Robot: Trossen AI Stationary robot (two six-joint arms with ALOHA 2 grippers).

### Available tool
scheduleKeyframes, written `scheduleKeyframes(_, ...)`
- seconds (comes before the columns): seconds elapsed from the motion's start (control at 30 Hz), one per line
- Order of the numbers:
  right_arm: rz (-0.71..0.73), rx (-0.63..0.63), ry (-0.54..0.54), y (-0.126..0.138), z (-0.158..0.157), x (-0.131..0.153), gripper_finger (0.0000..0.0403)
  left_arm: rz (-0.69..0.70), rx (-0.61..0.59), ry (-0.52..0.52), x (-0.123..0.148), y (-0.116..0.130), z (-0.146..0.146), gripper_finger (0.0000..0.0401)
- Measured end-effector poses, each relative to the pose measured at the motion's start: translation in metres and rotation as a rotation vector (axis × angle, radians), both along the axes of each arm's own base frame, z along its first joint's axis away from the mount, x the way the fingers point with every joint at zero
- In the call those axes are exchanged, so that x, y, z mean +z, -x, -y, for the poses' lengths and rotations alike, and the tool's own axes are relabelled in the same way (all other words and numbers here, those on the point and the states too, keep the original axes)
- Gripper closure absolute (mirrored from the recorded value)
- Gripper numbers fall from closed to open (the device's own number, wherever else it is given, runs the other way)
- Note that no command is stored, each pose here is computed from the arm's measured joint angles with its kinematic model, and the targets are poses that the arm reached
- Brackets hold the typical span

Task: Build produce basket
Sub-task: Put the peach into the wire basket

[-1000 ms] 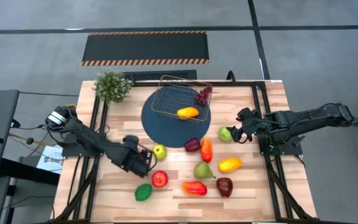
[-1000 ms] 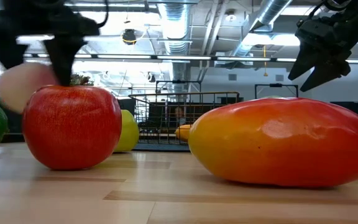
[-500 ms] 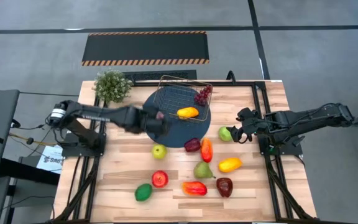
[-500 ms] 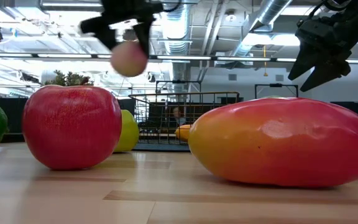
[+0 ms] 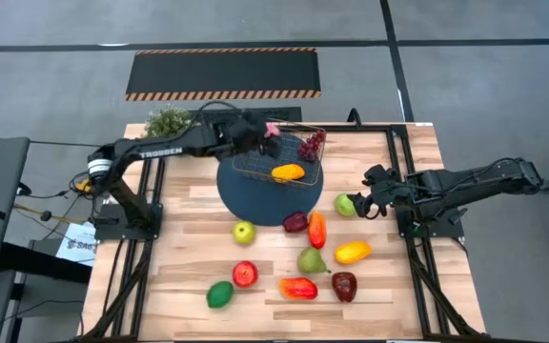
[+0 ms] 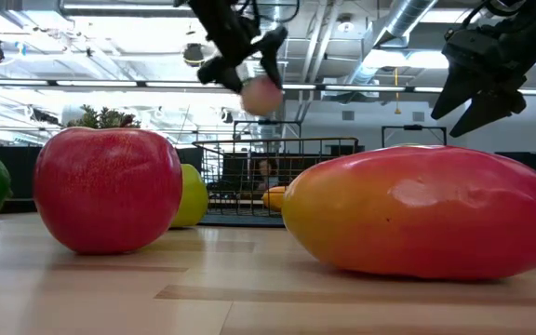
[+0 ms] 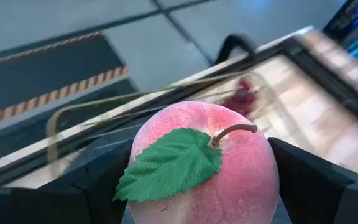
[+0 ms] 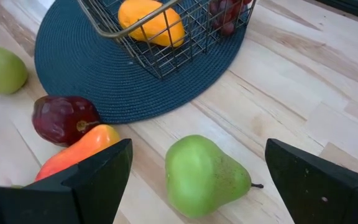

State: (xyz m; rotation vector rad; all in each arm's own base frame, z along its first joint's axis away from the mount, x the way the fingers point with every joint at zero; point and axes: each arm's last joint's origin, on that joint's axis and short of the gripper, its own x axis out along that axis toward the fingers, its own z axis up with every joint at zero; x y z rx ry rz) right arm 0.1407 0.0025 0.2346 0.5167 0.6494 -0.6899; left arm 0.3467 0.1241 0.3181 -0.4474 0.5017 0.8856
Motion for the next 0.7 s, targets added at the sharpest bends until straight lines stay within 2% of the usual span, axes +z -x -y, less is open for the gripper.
scheduleKeyframes(0.07, -0.004, 0.000, 0.000, 0.000, 0.000, 0.000, 0.0017, 0.047, -0.012, -0.014, -0.003, -0.008, -0.011, 0.0089)
scheduleKeyframes(0.3, -0.012, -0.005, -0.004, -0.003, 0.000, -0.002, 0.0017, 0.014, 0.004, 0.025, -0.045, -0.028, -0.038, 0.0089)
scheduleKeyframes(0.43, -0.029, -0.006, -0.001, -0.004, 0.000, -0.004, 0.0017, 0.016, 0.020, 0.017, -0.065, -0.040, -0.048, 0.0089)
scheduleKeyframes(0.7, -0.062, -0.001, 0.006, -0.008, -0.001, -0.008, 0.0017, -0.008, 0.032, 0.067, -0.104, -0.053, -0.058, 0.0089)
